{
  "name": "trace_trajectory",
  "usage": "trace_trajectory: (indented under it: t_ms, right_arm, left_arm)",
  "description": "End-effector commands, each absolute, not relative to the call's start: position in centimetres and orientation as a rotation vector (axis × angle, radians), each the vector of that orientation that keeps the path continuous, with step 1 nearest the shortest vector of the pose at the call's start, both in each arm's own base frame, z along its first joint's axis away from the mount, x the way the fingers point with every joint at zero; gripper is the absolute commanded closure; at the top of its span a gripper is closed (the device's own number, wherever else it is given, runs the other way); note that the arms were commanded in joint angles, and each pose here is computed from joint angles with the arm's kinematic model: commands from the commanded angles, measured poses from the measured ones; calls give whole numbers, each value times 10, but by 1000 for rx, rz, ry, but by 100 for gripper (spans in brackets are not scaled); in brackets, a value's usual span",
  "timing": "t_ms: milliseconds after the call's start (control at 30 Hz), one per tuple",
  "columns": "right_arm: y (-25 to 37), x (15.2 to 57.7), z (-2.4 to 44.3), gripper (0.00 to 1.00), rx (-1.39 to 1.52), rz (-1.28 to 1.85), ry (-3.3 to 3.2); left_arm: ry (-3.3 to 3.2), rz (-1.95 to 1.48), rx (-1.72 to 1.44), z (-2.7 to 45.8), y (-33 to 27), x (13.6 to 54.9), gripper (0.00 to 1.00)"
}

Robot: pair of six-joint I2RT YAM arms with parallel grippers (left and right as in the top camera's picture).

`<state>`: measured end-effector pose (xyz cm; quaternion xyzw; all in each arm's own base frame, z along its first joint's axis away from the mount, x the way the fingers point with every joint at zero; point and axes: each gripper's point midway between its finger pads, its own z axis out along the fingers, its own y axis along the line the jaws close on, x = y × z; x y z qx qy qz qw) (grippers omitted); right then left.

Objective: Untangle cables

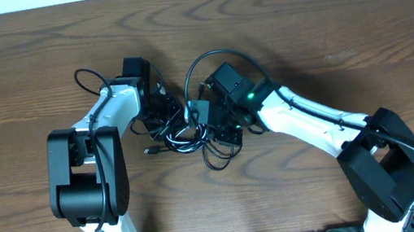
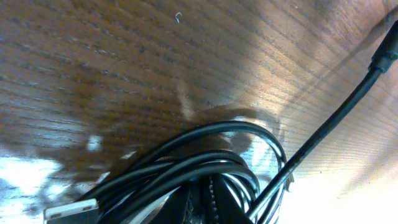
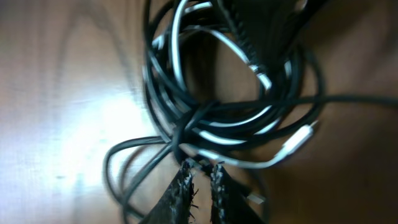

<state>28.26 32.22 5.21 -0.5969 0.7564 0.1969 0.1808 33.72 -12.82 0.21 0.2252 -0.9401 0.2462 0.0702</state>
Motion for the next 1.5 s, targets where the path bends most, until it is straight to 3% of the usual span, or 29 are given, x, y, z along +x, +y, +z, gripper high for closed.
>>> trace_trajectory:
  t_ms: [0, 200, 367, 567, 1000, 1467]
  right_arm:
    - [325, 293, 63, 89, -1761, 404, 2014]
    - [326, 279, 59, 86, -1821, 425, 2010]
    - [320, 265, 53, 76, -1892, 428, 2026]
    - [333, 254, 57, 75, -1911, 500, 1981]
    - [333, 263, 53, 68, -1956, 390, 1908]
    - [324, 273, 49, 67, -2003, 263, 1874]
  left_arm:
    - [-2857, 543, 677, -34, -110, 330, 92]
    - [-2857, 543, 677, -33, -110, 330, 92]
    - [-2857, 543, 678, -33, -110, 330, 92]
    - [-2858, 544, 677, -33, -110, 331, 92]
    - [-2857, 543, 677, -34, -110, 330, 92]
    - [-2857, 543, 678, -34, -110, 330, 92]
